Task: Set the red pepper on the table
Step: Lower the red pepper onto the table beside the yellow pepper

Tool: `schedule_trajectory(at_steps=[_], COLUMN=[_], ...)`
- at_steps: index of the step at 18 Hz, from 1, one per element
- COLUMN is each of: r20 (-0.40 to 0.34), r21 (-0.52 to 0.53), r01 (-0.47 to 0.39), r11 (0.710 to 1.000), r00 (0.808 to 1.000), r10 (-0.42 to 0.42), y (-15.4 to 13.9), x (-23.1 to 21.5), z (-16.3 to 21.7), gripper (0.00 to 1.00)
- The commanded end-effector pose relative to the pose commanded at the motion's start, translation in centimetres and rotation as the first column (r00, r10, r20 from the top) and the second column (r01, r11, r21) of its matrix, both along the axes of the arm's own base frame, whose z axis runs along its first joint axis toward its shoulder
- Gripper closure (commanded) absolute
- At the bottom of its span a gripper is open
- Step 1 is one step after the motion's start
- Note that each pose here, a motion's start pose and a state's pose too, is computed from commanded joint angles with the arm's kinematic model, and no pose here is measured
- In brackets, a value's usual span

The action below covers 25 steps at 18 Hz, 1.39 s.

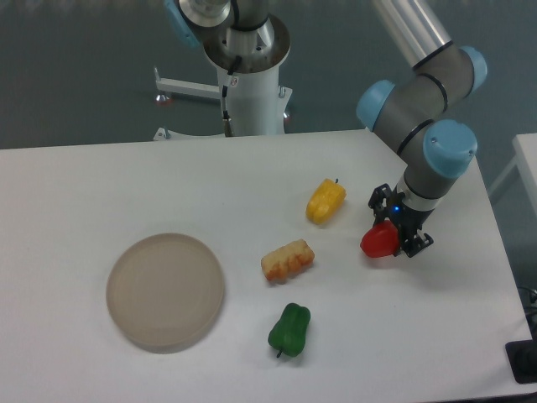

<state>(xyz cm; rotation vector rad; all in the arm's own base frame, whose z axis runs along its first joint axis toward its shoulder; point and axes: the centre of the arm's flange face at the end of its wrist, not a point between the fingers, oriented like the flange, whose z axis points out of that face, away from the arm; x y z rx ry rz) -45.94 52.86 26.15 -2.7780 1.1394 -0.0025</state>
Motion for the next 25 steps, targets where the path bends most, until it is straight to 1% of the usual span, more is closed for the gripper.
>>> schedule_trajectory(at_steps=[14, 25], r20=[0.005, 0.008], r21=[0.0, -0.002], r01=[0.008, 0.011], r11=[1.0, 1.0], r00=[1.0, 1.0], r10=[-0.008, -0.011], y=[0.5, 0.6], x=[0.7, 0.8], z=[-1.1, -1.4], gripper=[0.51, 0.47])
